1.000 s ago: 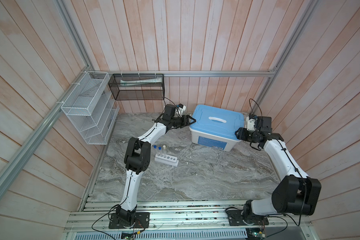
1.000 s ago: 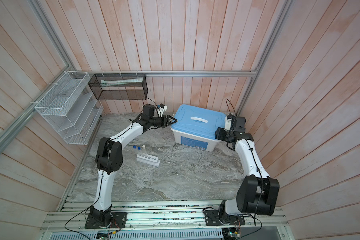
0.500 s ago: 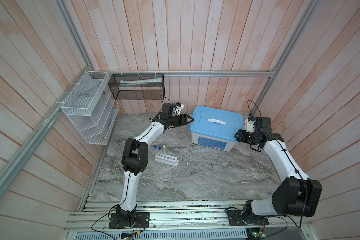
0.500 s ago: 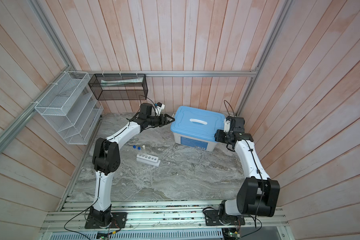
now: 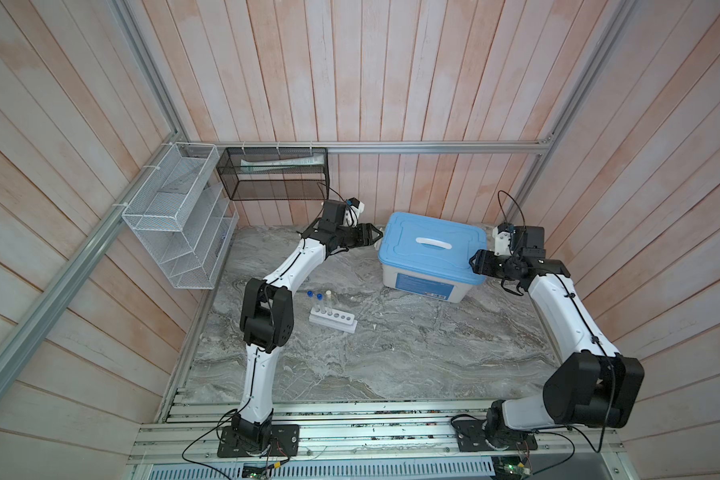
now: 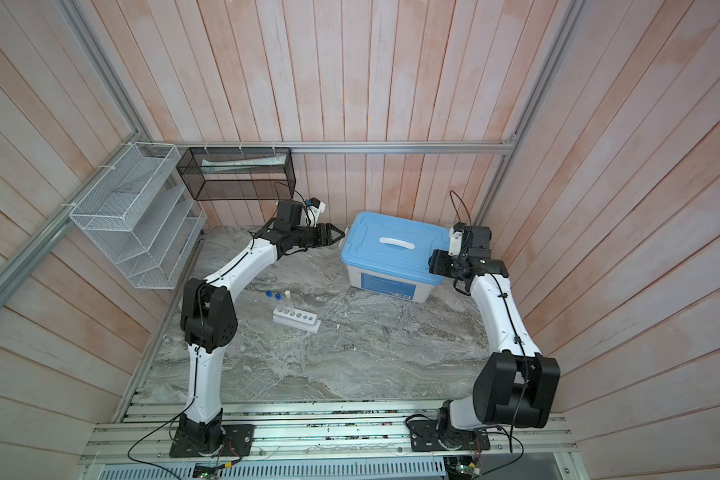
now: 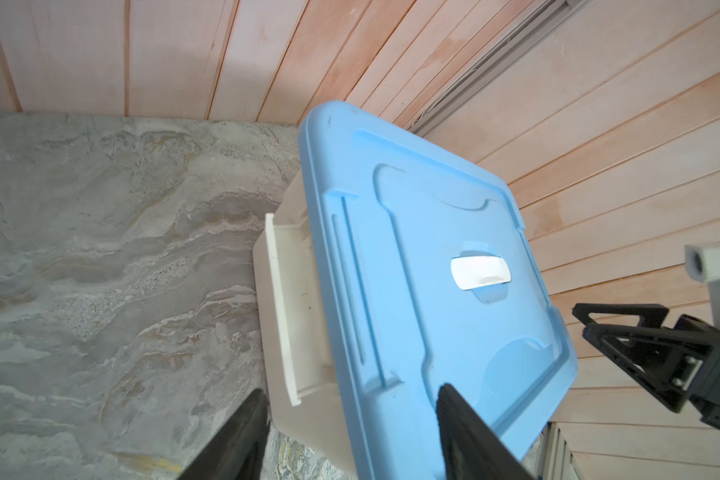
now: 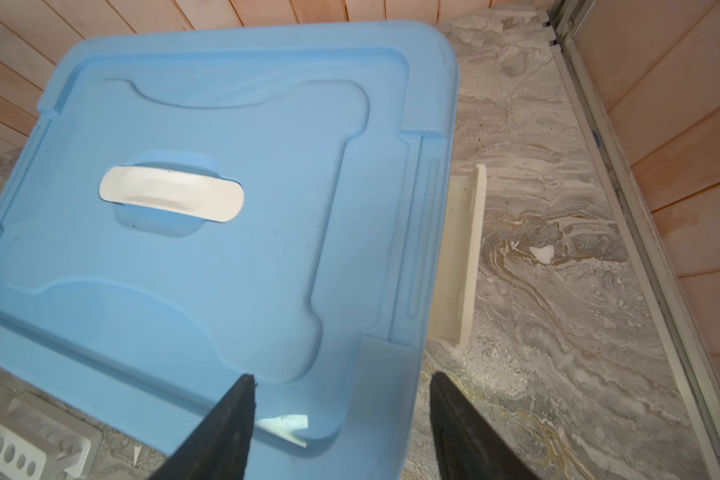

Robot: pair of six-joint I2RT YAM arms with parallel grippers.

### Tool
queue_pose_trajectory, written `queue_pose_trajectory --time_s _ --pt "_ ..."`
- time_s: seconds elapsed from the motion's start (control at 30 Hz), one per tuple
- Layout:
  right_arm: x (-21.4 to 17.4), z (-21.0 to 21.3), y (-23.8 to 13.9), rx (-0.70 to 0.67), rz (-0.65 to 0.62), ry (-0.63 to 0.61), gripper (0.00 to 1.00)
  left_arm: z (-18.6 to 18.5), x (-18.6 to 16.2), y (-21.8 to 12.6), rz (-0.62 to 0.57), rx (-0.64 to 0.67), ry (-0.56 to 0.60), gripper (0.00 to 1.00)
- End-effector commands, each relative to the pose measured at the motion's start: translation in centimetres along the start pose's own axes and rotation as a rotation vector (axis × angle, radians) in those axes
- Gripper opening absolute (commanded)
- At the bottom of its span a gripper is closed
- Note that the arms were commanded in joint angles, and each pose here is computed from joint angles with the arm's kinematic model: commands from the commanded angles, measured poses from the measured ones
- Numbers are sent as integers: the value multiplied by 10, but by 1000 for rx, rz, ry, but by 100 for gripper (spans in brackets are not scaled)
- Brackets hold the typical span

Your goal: Organize the chemistry lab equipment

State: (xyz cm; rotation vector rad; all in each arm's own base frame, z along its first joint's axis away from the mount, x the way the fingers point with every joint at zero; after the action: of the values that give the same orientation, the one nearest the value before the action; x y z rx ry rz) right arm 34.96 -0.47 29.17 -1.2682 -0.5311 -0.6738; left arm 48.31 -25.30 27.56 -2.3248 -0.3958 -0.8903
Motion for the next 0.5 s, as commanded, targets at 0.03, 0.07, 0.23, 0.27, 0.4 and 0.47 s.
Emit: queue_pose_trajectory --time_s 0.03,0.07,0.23,0.27,0.4,0.47 --pt "17 22 -2 55 -92 -39 67 -51 13 -11 -64 -38 153 66" --pt "19 25 1 72 -98 -42 67 -54 11 -7 -58 -59 154 66" --pt "24 33 19 138 -106 -31 66 -65 5 13 -32 -137 147 66" --pt "24 33 23 146 -106 -29 66 -66 3 18 -27 -141 148 66" --pt "24 34 37 168 -96 -22 65 -66 -5 33 -5 -161 141 66" --pt "24 33 43 178 -89 -17 65 -63 -10 40 13 -163 128 66"
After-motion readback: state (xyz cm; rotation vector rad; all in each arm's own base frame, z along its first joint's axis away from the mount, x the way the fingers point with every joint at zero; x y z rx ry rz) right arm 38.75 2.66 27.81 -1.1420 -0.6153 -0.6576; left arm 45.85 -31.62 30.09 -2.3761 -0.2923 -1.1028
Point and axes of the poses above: each gripper's point midway between its finger pads, its own y axis out along the fingers, its own z axis along the line the jaws close on, x = y × z, the point moved 9 cm from there along -y, back along the fingers, and after that the axes turned 1 degree about -y, right-handed, at the moved point
